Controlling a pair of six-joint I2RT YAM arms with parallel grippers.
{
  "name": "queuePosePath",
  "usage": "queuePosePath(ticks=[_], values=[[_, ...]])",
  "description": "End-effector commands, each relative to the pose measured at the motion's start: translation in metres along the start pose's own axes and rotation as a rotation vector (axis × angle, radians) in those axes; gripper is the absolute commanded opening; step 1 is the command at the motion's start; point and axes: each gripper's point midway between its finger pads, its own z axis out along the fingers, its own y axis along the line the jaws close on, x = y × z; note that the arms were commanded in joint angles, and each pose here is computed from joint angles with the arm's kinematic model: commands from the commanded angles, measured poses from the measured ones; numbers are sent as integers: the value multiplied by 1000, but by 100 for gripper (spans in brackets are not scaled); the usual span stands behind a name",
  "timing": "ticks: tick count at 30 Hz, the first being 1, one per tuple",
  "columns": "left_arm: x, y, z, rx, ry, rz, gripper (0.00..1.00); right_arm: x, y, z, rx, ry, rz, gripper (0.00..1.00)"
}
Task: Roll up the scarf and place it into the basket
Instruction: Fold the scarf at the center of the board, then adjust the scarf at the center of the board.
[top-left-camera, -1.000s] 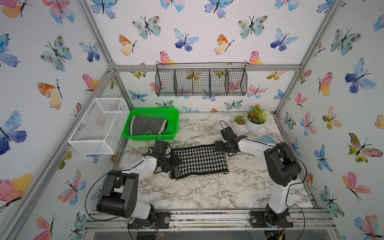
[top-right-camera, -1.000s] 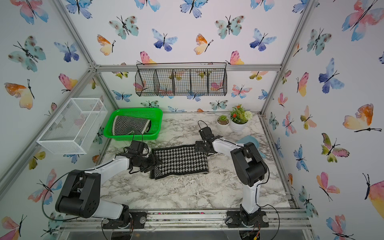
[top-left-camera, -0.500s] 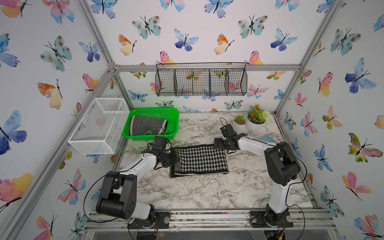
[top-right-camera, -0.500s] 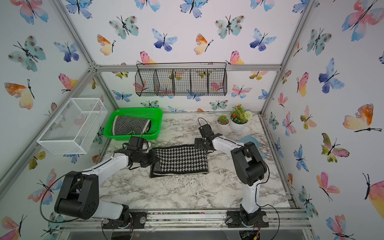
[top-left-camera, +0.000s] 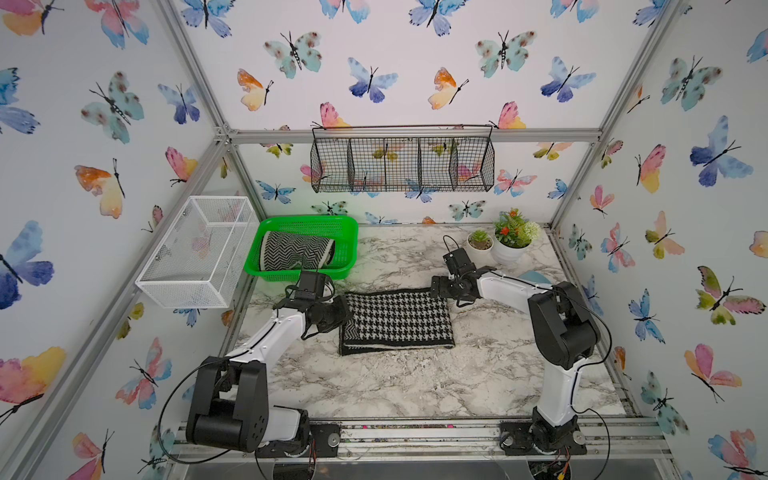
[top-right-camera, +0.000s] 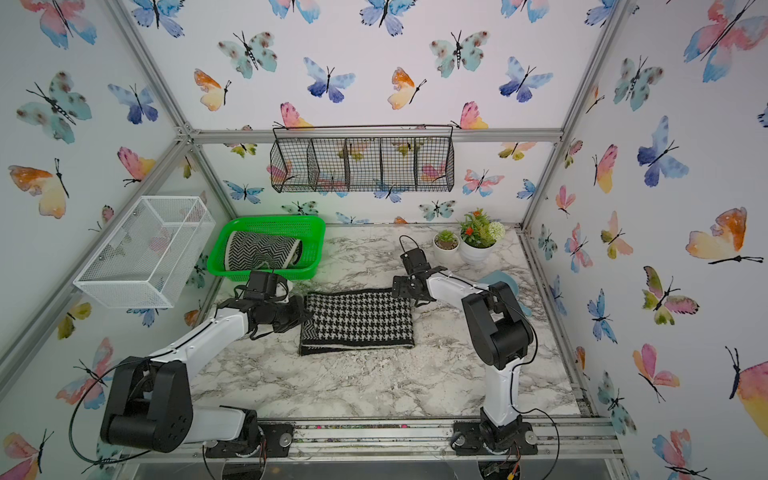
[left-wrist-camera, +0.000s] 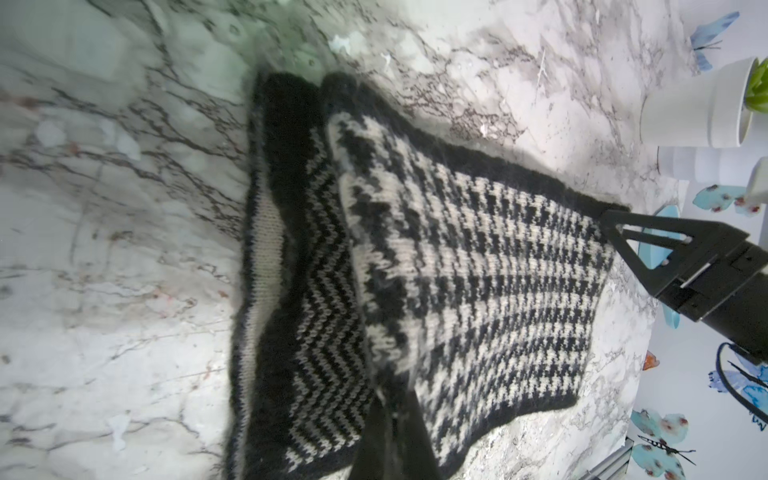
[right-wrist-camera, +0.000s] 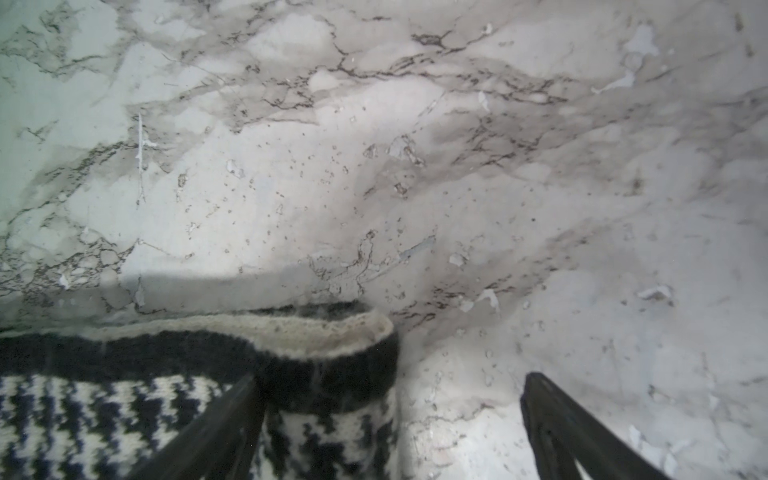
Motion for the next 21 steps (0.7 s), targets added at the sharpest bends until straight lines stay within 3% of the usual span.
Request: queuePosePath(ticks=[1,6,7,9,11,12,14,15,18,21], values=[[-1,17,9,-45,20,13,1,9,-5,9,8,29,0,98],[8,33,30,-79,95,-8,15,16,-5,12,0,46,7,98],[9,37,31,-97,102,-14,22,17,-6,13,5,50,6,98],[9,43,30,-130,99,-19,48,21,-9,14,17,57,2,98],[6,42,22,-149,78,-23,67,24,-14,15,39,62,-4,99],[3,38,15,-151,56,-27,73,26,-17,14,51,64,-7,99],[-5,23,0,-125,11,-23,75,27,-22,13,75,62,-17,99],[-8,11,-7,-105,-11,-14,100,29,-25,12,87,63,-23,99],[-11,-34,-19,-10,-29,40,98,32,-32,8,123,70,-38,99],[-8,-69,-11,61,4,69,98,38,-40,3,152,76,-49,99]])
